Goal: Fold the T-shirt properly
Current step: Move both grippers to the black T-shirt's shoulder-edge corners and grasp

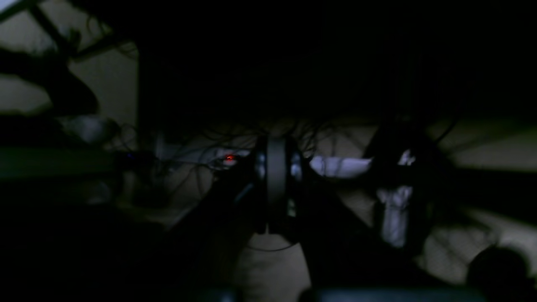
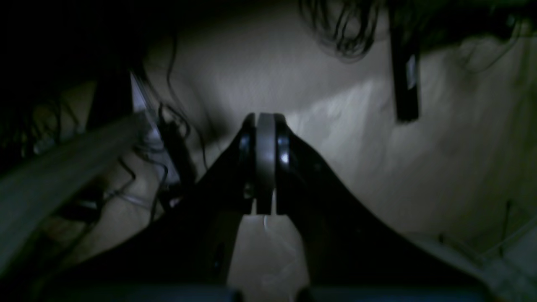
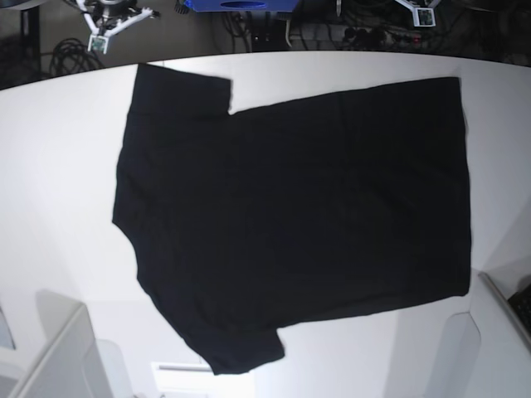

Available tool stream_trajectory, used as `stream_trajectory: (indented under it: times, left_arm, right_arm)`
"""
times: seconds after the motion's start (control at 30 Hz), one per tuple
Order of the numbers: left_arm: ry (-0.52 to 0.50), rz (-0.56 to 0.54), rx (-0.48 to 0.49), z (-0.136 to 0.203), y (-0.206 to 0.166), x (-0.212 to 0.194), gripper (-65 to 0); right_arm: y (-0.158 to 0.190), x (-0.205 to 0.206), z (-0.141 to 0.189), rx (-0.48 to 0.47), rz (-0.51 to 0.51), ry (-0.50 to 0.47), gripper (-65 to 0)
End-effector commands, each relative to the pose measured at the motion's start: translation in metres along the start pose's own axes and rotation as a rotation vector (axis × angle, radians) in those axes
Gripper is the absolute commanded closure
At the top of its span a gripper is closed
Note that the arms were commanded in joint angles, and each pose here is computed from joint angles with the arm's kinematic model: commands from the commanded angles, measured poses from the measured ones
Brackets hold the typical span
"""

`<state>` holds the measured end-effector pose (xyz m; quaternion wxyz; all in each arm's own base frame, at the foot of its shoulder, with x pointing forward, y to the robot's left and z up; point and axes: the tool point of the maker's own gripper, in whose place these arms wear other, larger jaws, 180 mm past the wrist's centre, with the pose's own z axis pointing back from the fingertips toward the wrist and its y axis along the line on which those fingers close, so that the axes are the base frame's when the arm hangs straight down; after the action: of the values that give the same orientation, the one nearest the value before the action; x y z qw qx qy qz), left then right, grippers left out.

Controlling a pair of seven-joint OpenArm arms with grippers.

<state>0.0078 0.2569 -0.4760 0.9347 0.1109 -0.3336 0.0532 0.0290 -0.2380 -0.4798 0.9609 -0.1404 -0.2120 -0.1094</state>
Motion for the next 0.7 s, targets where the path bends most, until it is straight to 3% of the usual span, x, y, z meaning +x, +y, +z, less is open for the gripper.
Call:
stream_trajectory:
  times: [0.0,0.23,0.4,0.53,0.6,0.67]
  left_arm:
    - [-0.040,-0.010,0.002,0.010,0.009,0.012,0.0]
    - [-0.218,0.070,-0.056,0.038,0.015,0.093,0.0]
    - [-0.298,0.160,-0.013,0.037,0.037,0.123,0.0]
    - [-0.343,0.232,0.032,0.031,0.055,0.137,0.0]
    - [-0.356,0.259,0.052,0.033,0.065,0.141,-6.6]
    - [-0.369,0.293,0.067,0.033,0.072,0.144,-16.0]
  right_arm:
    - [-0.003,0.011,0.009,-0.011,-0.004,-0.037,0.0]
    - [-0.010,0.094,0.036,-0.032,-0.034,-0.239,0.0]
    - [-0.002,0.135,0.038,-0.016,-0.063,-0.340,0.0]
    - [0.030,0.151,0.042,0.133,-0.133,-0.380,0.0]
    - [0.043,0.156,0.047,0.226,-0.193,-0.396,0.0]
    - [0.052,0.159,0.050,0.296,-0.246,-0.403,-16.2]
